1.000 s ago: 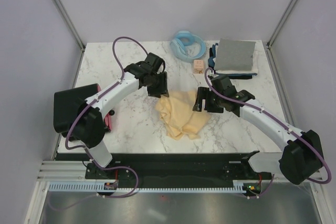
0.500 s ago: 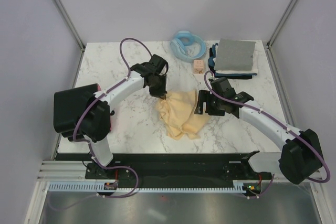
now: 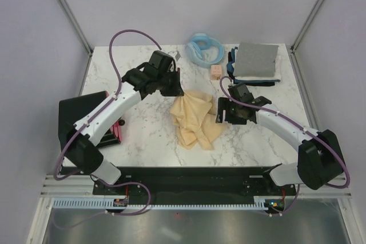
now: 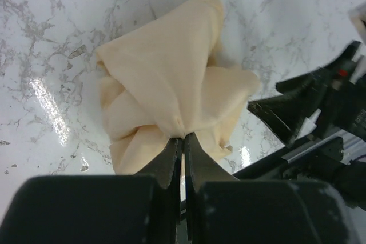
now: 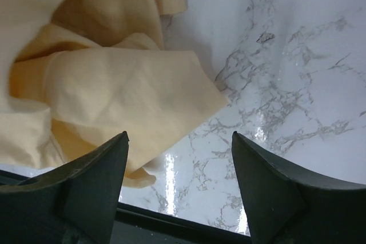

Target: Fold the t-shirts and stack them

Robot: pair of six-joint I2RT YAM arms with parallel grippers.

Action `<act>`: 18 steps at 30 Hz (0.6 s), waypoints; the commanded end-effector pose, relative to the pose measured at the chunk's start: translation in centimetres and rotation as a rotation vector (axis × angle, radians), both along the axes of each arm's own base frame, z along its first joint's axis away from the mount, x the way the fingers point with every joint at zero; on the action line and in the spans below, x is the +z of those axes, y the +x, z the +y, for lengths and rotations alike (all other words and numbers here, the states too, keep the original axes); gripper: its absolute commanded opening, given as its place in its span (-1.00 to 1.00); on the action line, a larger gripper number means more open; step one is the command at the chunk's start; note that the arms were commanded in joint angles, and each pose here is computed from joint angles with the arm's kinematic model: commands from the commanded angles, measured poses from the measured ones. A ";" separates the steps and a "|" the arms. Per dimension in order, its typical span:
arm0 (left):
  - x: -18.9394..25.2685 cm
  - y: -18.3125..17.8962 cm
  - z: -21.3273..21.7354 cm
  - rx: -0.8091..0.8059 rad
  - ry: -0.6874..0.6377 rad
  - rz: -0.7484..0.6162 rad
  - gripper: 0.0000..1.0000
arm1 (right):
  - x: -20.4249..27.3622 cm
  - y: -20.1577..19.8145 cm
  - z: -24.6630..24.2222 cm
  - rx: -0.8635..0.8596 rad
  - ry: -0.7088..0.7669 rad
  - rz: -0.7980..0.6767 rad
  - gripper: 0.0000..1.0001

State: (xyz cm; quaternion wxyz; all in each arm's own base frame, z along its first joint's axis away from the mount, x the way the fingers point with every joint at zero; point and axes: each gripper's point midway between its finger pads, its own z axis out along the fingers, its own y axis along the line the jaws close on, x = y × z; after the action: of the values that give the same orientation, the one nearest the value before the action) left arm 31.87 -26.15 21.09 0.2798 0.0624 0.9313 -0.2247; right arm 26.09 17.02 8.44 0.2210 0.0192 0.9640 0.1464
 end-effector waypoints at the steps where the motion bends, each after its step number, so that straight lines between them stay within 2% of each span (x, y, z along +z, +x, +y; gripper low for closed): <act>1: 7.8 -4.1 -2.6 -0.162 -0.133 -0.189 -0.96 | 1.1 2.6 -1.1 -0.062 -0.014 -0.090 0.61; 3: 10.4 -7.3 -3.5 -0.263 -0.185 -0.248 -0.96 | 1.1 3.4 -2.4 -0.130 -0.010 -0.102 0.61; 7: 16.5 -10.5 -3.2 -0.311 -0.305 -0.352 -0.96 | 1.6 4.7 -4.0 -0.224 0.040 -0.104 0.60; 14: 22.1 -12.7 -0.6 -0.281 -0.399 -0.480 -0.96 | 3.6 7.2 -4.2 -0.230 0.049 -0.172 0.59; 18: 22.7 -12.2 0.3 -0.252 -0.367 -0.521 -0.96 | 5.4 7.0 -3.8 -0.188 0.090 -0.220 0.61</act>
State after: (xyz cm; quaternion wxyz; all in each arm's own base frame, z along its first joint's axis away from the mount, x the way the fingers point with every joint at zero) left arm 19.12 -26.64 40.63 0.4326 0.1792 0.7876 -0.4005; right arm 31.45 12.43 9.95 0.2824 0.1208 0.9423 0.1329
